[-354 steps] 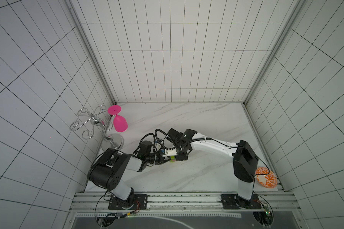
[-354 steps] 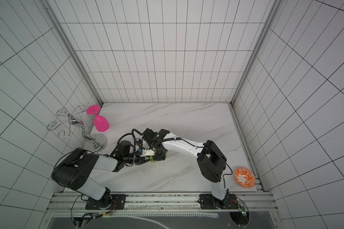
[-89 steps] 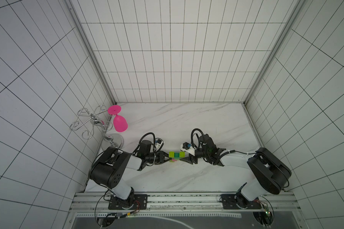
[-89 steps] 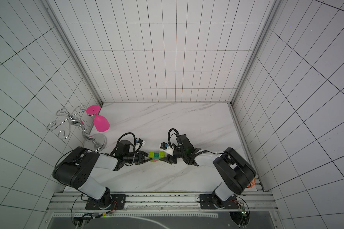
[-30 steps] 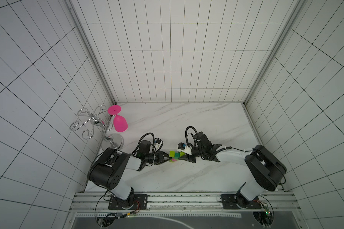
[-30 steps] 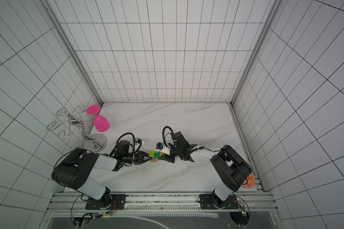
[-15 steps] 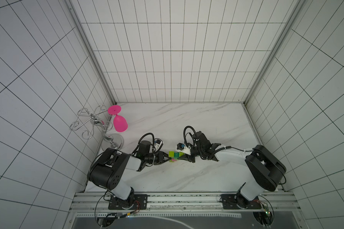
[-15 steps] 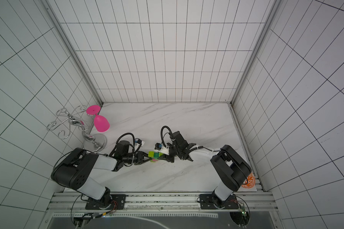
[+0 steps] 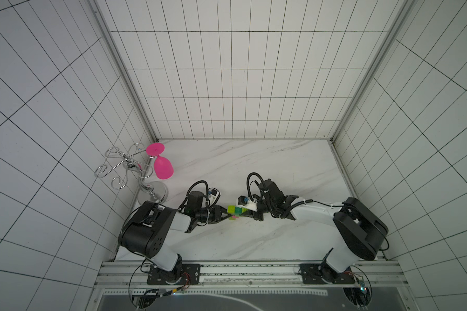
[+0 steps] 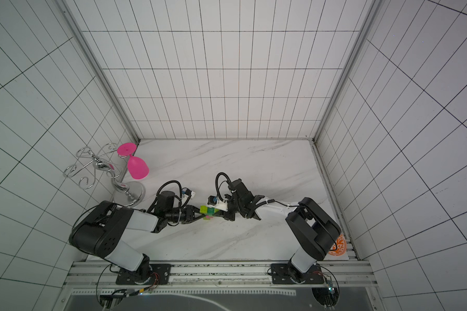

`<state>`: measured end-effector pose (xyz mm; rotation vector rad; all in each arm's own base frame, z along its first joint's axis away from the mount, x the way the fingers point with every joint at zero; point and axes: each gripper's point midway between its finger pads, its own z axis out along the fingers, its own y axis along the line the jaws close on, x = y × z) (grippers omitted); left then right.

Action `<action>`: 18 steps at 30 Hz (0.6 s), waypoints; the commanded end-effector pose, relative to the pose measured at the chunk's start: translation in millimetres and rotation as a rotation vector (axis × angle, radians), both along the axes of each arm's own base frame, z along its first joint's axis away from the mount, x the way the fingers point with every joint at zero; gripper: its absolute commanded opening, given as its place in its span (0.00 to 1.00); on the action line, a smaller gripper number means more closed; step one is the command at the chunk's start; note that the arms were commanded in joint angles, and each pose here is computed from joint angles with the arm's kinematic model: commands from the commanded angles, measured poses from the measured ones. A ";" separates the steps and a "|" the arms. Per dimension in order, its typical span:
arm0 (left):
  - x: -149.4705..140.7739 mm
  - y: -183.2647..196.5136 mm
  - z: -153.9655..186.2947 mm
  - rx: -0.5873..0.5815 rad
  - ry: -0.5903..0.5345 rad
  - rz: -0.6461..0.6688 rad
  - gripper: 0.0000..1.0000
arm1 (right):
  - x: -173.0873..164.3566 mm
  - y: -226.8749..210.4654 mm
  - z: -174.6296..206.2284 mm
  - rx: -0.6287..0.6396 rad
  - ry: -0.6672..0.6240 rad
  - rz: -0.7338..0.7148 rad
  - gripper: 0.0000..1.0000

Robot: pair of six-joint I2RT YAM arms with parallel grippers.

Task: Assemble the letter y with lego
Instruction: Pick up the lego brick from the center of the board.

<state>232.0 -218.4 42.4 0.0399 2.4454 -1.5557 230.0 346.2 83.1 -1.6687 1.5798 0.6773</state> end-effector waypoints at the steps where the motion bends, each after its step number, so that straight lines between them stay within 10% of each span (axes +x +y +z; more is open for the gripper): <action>1: -26.8 26.6 -61.7 0.207 0.209 0.093 0.25 | -8.3 10.1 -24.8 -0.105 0.002 0.047 0.24; 18: -20.9 25.1 -41.6 0.179 0.149 0.106 0.33 | -6.4 12.3 -18.3 -0.109 -0.009 0.052 0.23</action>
